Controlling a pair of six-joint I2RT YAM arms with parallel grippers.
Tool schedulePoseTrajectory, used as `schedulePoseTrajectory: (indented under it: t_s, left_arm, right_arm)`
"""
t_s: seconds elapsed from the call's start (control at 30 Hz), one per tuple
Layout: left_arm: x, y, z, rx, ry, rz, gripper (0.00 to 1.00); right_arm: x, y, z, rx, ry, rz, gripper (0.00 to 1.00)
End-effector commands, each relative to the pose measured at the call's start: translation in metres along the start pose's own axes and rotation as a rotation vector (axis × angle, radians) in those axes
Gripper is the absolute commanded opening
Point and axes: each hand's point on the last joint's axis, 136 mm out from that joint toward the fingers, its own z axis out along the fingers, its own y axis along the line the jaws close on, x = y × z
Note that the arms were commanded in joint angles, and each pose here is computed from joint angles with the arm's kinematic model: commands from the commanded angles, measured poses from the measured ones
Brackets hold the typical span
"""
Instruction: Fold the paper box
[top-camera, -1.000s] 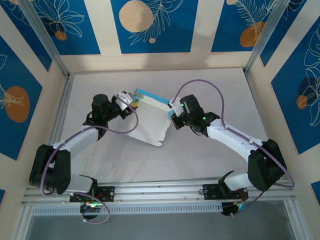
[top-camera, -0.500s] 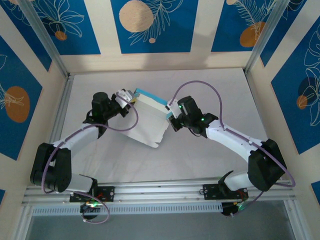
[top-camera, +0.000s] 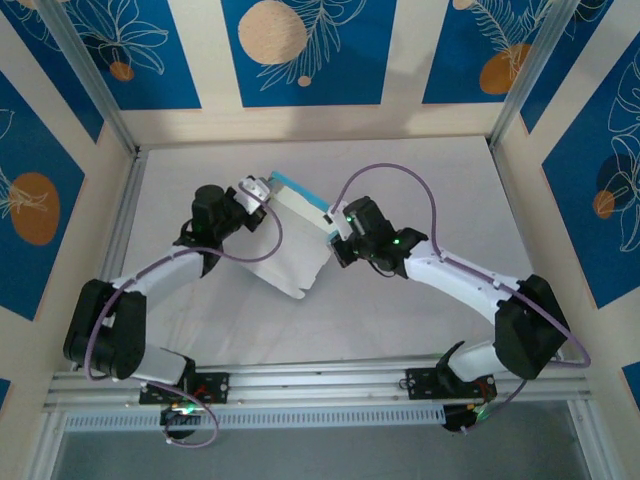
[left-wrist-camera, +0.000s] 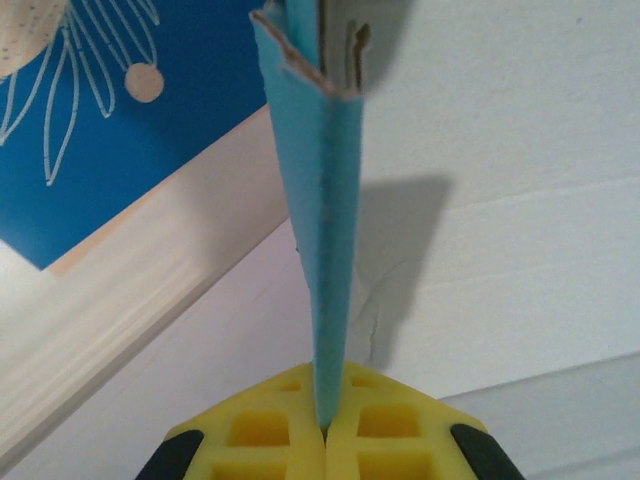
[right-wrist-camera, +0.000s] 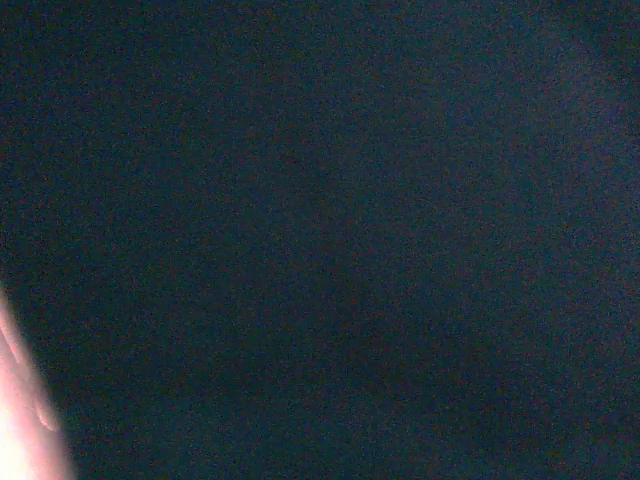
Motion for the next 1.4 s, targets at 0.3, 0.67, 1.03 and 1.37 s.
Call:
schedulePoseTrajectory:
  t_s: [0.3,0.67,1.03,1.37]
  left_arm:
    - [-0.002,0.019,0.013,-0.318,0.052,0.095,0.00]
    - [-0.013,0.002,0.013,-0.288,-0.028,0.069,0.00]
    - [0.005,-0.027,0.002,-0.085,-0.055,-0.126,0.00]
    - [0.026,-0.069,0.007,0.021,-0.048,-0.271,0.00]
  right_arm:
    - [-0.044,0.027,-0.014,0.089,-0.028,0.193,0.00]
    - [-0.049,0.014,-0.016,0.144,-0.031,0.197,0.00]
    - [-0.026,-0.040,-0.007,0.149,0.000,0.102,0.00]
    - [-0.015,-0.062,0.004,0.194,0.012,0.064,0.00]
